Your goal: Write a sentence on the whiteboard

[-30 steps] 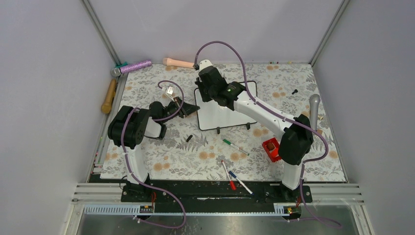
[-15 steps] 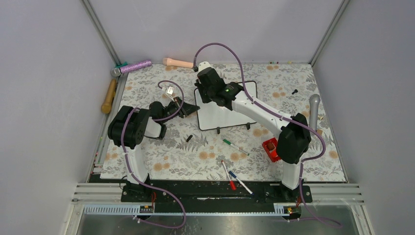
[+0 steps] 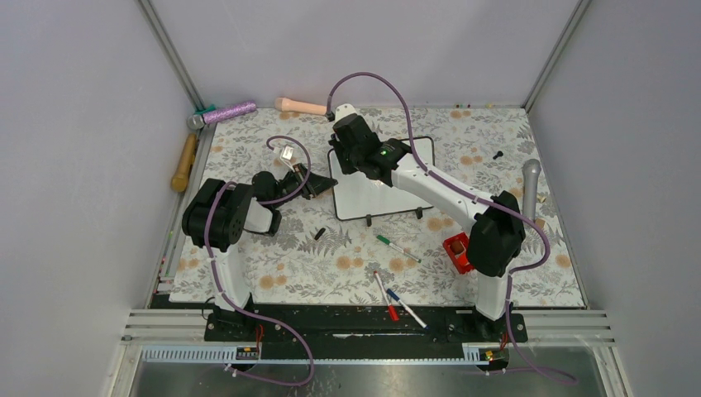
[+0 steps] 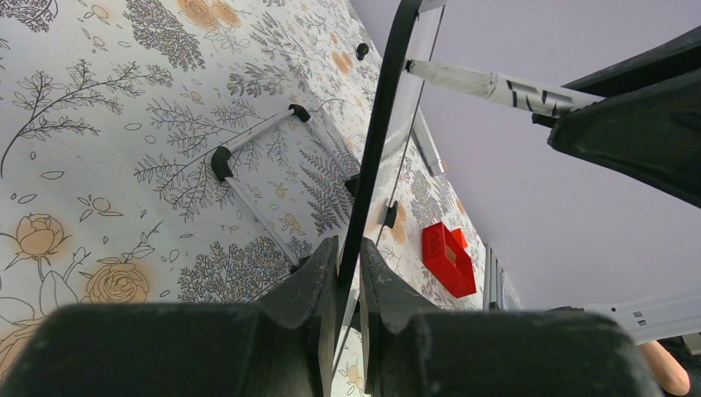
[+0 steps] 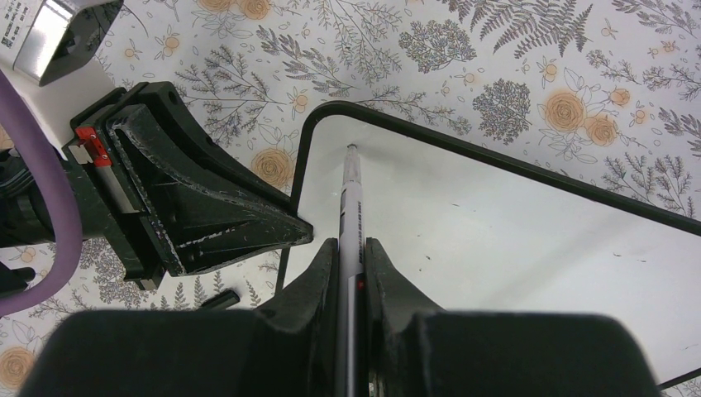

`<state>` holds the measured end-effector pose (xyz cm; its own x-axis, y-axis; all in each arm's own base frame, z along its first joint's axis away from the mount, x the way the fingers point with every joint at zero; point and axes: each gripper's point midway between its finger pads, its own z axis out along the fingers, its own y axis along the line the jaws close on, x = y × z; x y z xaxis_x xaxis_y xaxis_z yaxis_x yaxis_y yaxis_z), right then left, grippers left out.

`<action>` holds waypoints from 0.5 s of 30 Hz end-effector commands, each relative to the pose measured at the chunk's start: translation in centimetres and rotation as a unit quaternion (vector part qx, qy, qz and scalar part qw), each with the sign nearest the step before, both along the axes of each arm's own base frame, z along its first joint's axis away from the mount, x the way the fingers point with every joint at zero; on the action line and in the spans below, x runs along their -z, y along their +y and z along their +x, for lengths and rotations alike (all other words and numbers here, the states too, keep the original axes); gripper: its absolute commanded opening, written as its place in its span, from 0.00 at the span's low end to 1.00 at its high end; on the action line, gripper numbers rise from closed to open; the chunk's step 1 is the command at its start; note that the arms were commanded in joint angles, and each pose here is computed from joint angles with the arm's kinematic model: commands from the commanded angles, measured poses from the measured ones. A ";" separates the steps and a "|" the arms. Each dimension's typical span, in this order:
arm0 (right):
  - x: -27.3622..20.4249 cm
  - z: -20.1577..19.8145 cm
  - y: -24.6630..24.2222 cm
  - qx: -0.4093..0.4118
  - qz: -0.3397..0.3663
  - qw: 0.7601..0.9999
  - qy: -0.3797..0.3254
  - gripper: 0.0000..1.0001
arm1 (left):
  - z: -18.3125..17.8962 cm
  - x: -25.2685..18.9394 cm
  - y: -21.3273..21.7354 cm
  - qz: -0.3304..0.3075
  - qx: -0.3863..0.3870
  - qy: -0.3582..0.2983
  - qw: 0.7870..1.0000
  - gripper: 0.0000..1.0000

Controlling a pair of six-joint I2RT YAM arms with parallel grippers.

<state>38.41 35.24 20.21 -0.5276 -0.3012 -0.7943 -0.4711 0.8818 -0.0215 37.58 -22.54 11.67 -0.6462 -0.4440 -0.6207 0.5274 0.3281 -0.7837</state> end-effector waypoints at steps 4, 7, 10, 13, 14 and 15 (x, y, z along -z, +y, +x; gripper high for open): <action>-0.4 -0.6 -0.1 0.000 -0.002 1.000 -0.004 0.00 | 0.0 -1.8 -0.2 -0.005 0.009 -0.048 0.999 0.05; -0.1 -1.0 -0.4 -0.001 -0.004 1.000 0.000 0.00 | 0.0 -1.7 -0.2 -0.005 0.010 -0.048 0.999 0.04; 0.1 -1.2 -0.6 0.000 -0.004 1.000 0.004 0.00 | 0.0 -1.8 -0.2 -0.005 0.009 -0.048 0.999 0.04; 0.4 -1.5 -0.7 0.000 -0.004 1.000 0.008 0.00 | -0.1 -1.9 -0.2 -0.005 0.009 -0.049 0.999 0.05; 0.5 -1.6 -0.8 -0.001 -0.005 1.000 0.010 0.00 | -0.1 -1.9 -0.2 -0.005 0.009 -0.050 0.999 0.04; 0.6 -1.7 -0.9 0.000 -0.005 1.000 0.011 0.00 | -0.1 -2.0 -0.2 -0.005 0.009 -0.051 0.999 0.04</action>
